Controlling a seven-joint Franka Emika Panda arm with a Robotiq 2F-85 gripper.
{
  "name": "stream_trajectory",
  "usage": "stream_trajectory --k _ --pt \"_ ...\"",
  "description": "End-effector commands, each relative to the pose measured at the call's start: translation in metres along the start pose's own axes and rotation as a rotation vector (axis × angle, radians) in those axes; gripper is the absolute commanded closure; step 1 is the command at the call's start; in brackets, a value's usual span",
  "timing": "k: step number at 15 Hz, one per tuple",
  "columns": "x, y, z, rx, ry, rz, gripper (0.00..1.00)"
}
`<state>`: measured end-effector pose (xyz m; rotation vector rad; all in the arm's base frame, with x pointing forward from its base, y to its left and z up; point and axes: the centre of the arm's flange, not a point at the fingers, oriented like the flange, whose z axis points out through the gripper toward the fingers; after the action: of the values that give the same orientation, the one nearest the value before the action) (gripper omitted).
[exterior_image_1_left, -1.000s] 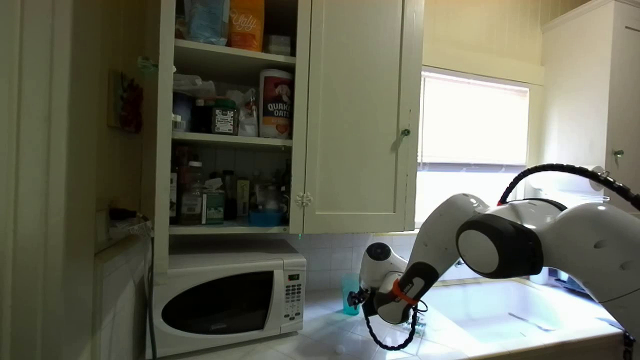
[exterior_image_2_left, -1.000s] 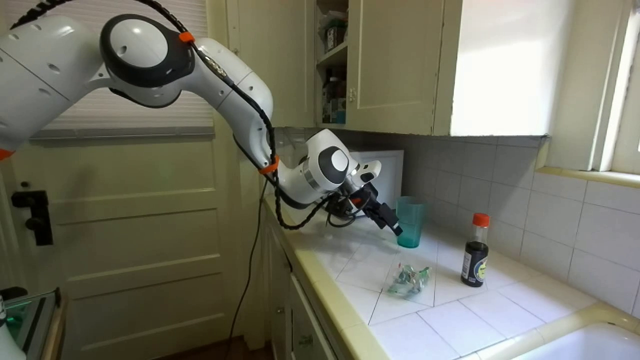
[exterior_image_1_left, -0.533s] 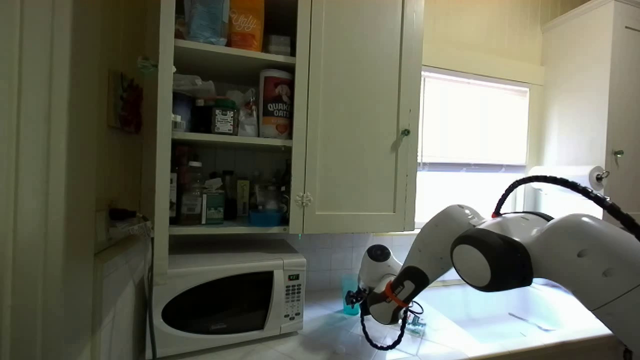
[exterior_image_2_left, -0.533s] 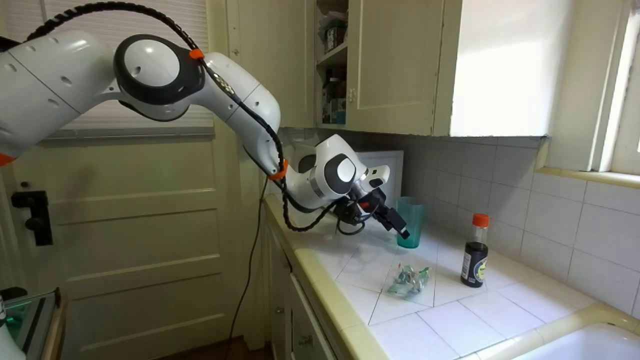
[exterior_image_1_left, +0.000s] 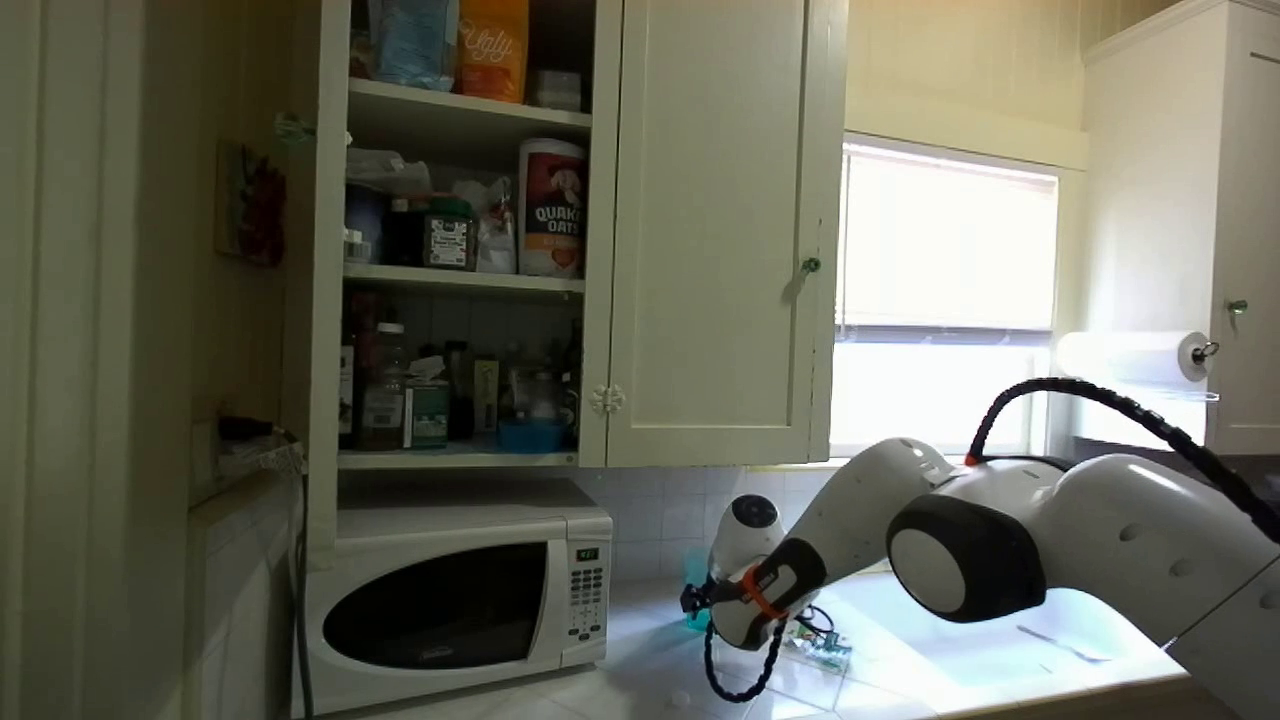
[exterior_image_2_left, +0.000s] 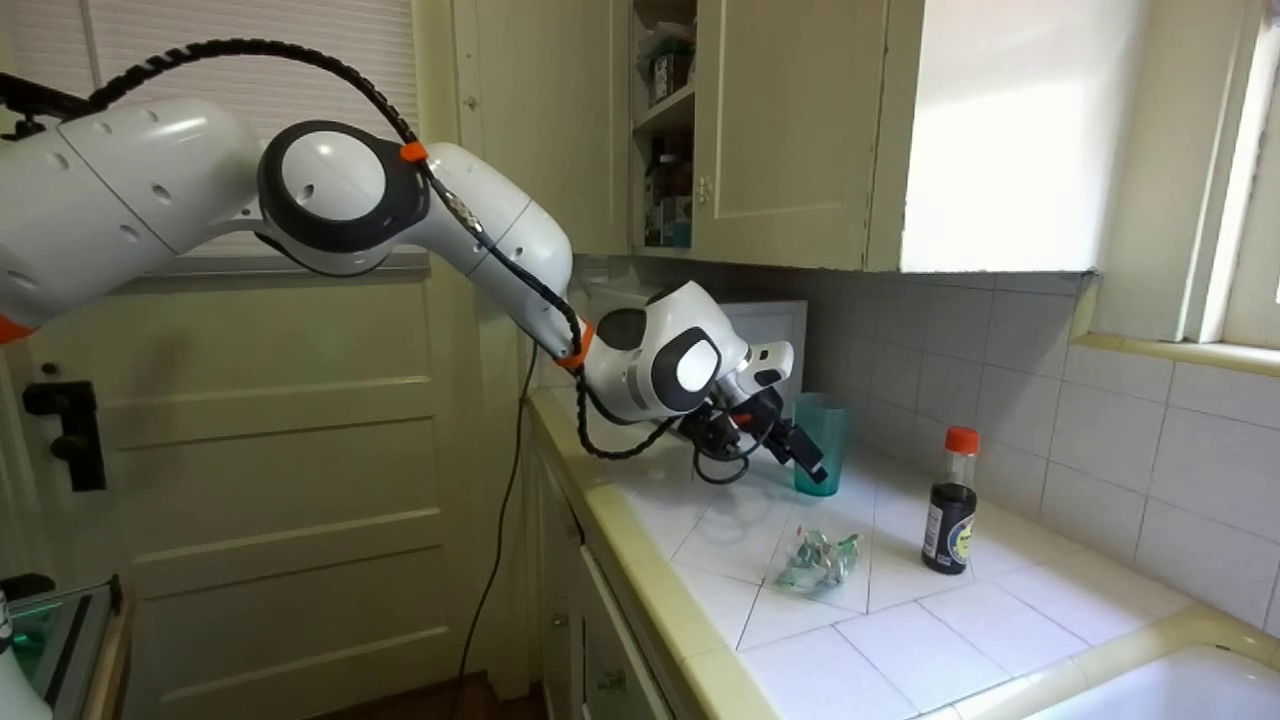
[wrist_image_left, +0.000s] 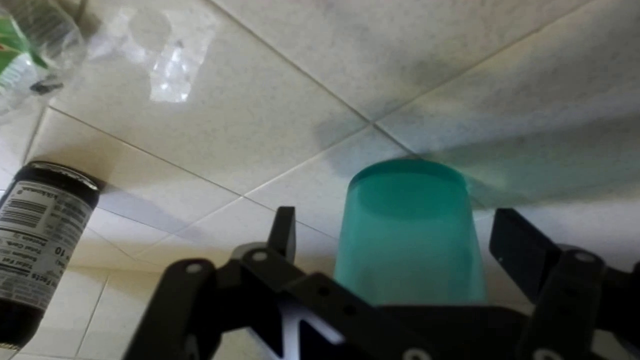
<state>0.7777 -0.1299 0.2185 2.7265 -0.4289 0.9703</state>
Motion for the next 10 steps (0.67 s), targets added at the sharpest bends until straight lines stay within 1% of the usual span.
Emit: stream_trajectory --k 1,2,10 --pt "0.009 0.000 0.019 -0.016 -0.009 0.012 0.00" --pt "0.001 0.002 0.005 -0.004 0.002 0.009 0.00" --pt "0.006 0.005 0.008 -0.012 0.014 0.001 0.00"
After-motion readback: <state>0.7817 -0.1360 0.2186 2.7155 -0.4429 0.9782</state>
